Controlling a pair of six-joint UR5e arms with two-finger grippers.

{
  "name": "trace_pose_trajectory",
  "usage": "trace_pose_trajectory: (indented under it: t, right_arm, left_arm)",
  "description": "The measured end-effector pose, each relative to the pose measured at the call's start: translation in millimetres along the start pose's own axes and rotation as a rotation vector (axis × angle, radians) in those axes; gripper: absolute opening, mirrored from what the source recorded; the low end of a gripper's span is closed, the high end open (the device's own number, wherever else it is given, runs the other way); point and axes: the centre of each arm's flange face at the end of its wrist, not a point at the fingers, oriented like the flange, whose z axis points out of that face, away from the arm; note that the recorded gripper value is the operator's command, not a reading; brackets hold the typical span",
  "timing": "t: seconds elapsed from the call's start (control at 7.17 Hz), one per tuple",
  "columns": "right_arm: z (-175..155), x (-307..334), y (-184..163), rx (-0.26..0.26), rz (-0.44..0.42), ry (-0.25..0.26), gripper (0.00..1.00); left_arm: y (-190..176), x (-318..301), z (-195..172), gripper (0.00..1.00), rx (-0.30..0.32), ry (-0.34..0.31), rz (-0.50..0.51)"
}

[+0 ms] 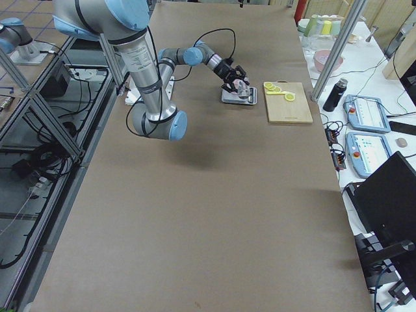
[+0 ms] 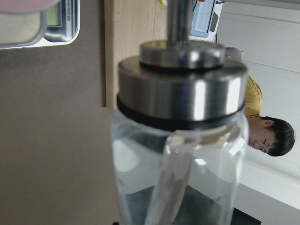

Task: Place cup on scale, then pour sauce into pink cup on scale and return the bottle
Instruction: 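Tilt the bottle spout over the pink cup with the right gripper, then turn the bottle upright and carry it back toward its spot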

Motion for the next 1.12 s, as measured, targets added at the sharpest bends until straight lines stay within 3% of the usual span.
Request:
trace_pose_trajectory:
  t: [0.28,0.7,0.84,1.12]
  right_arm:
    - [-9.3,-2.1,15.0,0.031,0.049,0.008,0.22]
    - [-23.8,7.5,32.5,0.071,0.115,-0.036,0.23]
    - [-26.5,13.4,33.7,0.085,0.152,-0.059,0.23]
    - [-32.7,34.0,35.6,0.173,0.368,-0.184,0.26]
  left_arm:
    - [0.4,-1.0,-2.1,0.97,0.004,0.005,-0.008]
    - [-0.9,-1.2,-5.7,0.97,0.010,0.004,-0.010]
    - [-1.5,-1.7,-8.6,0.97,0.014,0.002,-0.010]
    - [-3.8,-2.9,-14.9,0.97,0.024,-0.003,-0.011]
